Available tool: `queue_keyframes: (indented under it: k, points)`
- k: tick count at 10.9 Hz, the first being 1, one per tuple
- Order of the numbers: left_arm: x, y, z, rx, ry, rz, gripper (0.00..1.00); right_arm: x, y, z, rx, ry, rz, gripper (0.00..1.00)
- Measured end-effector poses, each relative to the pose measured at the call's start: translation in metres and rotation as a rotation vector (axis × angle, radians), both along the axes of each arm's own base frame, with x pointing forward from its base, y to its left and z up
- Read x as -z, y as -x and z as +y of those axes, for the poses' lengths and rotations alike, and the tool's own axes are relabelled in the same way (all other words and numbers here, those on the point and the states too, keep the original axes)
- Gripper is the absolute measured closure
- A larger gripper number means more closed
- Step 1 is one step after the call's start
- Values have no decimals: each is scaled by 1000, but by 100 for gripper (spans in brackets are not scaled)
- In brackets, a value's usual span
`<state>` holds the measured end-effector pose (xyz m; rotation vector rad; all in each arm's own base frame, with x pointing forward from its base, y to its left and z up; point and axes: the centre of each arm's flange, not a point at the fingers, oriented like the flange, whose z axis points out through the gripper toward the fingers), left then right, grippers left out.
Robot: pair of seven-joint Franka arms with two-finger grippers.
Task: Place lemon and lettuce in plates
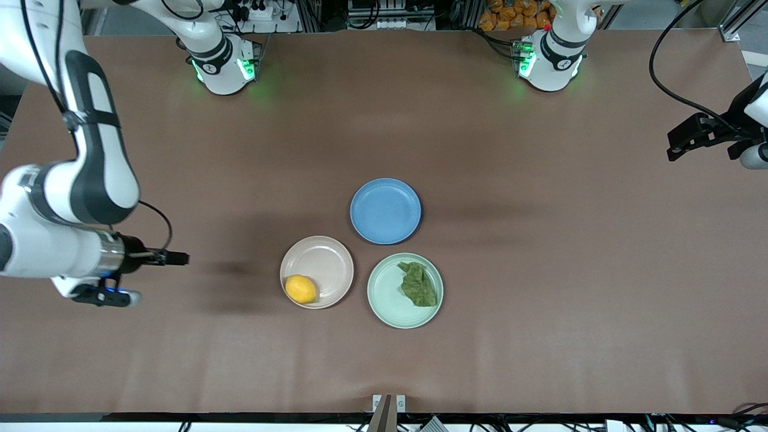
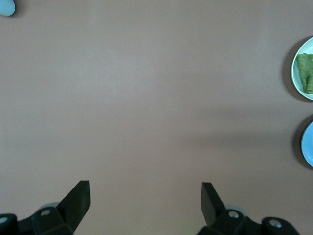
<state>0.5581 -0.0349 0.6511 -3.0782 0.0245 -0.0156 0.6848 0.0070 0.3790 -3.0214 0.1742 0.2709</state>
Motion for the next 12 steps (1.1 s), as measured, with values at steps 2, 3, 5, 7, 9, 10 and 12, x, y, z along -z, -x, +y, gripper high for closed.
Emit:
queue_keyframes:
  k: [2, 3, 5, 7, 9, 10, 12]
  points:
    - [-2, 2, 1, -3, -1, -1, 0, -23, 18, -30, 22, 24, -12, 0]
    - [-3, 2, 2, -4, -1, -1, 0, -34, 26, -44, 13, 29, -22, 0]
    - [0, 3, 2, -4, -1, 5, 0, -55, 43, -70, -11, 28, -46, 0]
    - [2, 2, 2, -4, -1, 9, 0, -82, 59, -86, -4, 31, -58, 0]
    - [2, 2, 3, -5, -1, 8, 0, -116, 76, -91, 4, 35, -68, 0]
    - [2, 2, 3, -5, -1, 6, 0, -133, 85, -88, 1, 37, -68, 0]
    - [0, 0, 2, -3, 0, -14, 0, -162, 103, -80, -9, 37, -55, 0]
